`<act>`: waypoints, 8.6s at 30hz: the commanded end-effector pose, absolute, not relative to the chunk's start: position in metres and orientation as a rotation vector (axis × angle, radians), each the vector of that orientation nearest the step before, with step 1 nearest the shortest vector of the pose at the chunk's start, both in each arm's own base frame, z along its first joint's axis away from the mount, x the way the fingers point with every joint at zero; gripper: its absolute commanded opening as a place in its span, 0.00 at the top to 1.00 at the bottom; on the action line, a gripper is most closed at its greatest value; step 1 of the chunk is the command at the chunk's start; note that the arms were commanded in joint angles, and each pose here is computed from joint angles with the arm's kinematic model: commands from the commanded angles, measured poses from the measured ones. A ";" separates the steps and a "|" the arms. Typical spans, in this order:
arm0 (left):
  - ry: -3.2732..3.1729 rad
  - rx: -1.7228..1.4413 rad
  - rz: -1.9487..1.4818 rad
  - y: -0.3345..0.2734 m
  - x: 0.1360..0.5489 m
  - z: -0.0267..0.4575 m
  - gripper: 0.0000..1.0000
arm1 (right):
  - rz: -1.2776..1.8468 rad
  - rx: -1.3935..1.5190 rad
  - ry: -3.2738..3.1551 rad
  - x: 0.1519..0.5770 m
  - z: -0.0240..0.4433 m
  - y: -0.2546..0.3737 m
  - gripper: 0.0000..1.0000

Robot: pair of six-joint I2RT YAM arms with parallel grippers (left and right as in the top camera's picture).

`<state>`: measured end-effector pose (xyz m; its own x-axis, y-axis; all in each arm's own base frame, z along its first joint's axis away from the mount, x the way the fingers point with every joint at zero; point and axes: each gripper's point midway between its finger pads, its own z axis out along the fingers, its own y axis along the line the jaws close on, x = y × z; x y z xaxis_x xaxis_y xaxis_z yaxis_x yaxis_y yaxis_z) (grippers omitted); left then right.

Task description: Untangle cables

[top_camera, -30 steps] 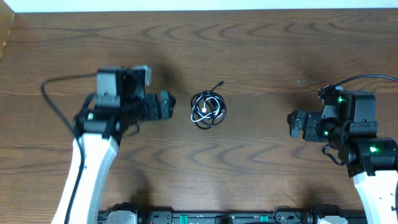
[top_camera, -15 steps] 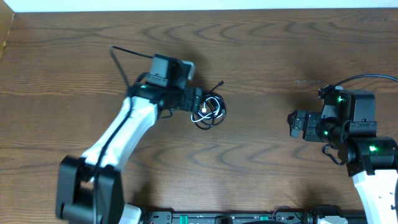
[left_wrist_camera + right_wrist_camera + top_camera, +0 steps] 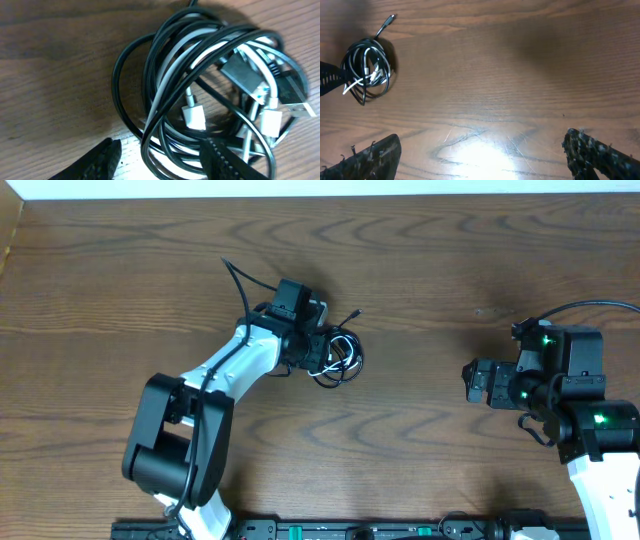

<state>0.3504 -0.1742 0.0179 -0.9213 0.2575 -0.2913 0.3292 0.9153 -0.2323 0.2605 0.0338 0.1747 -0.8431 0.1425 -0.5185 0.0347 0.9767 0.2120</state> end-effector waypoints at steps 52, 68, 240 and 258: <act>2.283 0.671 -1.557 -0.292 0.290 0.212 0.92 | 0.642 -0.208 2.646 0.331 0.098 0.127 0.93; 2.705 0.223 -0.777 -0.204 0.328 0.125 0.49 | 1.472 -0.673 2.282 0.272 0.166 0.203 0.99; 1.571 0.953 -1.492 -0.235 0.253 0.379 0.93 | 1.080 -0.746 2.179 0.319 0.167 0.247 0.16; 1.628 0.752 -1.300 -0.215 0.298 0.377 0.93 | 1.091 -0.822 2.261 0.296 0.150 0.243 0.15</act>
<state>0.2884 -0.2191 0.3711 -0.4393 -0.0438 -0.8973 0.8747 0.2068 -0.4383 0.3009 0.2374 0.1423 -0.7237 -0.2868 -0.6277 -0.6605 0.5516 0.5094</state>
